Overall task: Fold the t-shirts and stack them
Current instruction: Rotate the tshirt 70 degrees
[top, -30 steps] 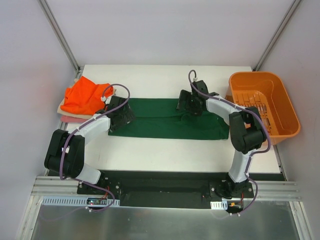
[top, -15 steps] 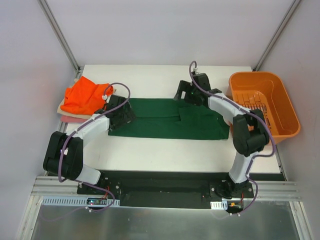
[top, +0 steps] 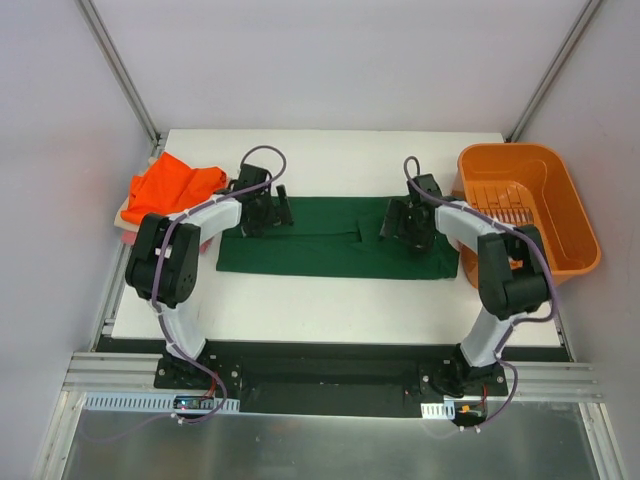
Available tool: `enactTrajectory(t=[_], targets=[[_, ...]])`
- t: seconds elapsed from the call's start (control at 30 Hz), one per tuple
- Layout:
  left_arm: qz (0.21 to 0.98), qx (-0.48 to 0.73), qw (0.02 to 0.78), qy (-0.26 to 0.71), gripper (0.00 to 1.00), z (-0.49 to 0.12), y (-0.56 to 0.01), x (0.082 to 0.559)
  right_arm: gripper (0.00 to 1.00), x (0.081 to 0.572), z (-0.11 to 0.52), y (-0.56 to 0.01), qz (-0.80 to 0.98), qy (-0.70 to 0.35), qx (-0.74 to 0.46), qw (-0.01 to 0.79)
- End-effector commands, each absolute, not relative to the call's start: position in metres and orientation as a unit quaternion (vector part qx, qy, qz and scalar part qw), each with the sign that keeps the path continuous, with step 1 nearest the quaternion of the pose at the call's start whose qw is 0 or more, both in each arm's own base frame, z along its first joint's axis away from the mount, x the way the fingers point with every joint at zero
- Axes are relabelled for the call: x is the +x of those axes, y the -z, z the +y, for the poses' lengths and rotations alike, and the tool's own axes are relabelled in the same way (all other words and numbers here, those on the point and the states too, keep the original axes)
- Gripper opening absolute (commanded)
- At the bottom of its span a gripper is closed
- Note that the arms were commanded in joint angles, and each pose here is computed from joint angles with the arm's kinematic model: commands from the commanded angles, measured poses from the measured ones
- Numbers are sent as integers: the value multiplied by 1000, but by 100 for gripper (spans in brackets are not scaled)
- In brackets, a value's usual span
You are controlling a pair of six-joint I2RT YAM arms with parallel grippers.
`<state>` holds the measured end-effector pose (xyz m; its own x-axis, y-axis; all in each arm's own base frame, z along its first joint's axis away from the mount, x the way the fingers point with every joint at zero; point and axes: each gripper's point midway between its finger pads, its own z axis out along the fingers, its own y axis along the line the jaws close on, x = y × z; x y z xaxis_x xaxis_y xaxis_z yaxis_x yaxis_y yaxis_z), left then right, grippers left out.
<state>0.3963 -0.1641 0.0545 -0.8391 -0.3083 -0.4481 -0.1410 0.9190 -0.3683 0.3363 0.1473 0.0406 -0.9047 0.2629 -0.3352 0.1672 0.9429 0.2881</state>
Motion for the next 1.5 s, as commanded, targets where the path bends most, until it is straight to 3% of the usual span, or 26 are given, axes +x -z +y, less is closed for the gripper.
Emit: enactTrajectory(t=[0.0,0.17,0.33,0.53,0.67,0.73,0.9,1.03,1.17,1.3,1.47], targets=[[963,-110,180,165,99,-168,-21,353,96,372,154,-40,969,-156,77,176],[965,-127,98,206,99,-189,-17,256,96,433,174,-40,970,-204,41,123],[953,-85,112,268,99,-244,-59,188,96,522,230,-83,932,-314,-45,177],[924,-2,184,335,99,-294,-128,195,96,592,252,-166,852,-337,-101,388],[918,4,237,317,99,-284,-140,209,96,560,262,-208,836,-362,-141,387],[925,-2,249,286,99,-266,-133,207,96,530,258,-208,857,-323,-168,364],[941,-59,265,203,99,-203,-104,187,96,449,234,-185,900,-188,-186,347],[941,-72,256,211,99,-179,-78,165,96,358,236,-145,912,-216,-193,291],[951,-96,197,220,99,-172,-41,136,96,271,256,-96,907,-261,-224,242],[957,-133,184,181,99,-150,-12,123,96,231,258,-84,915,-220,-258,218],[959,-133,169,182,99,-147,-11,114,96,218,250,-88,912,-175,-285,237]])
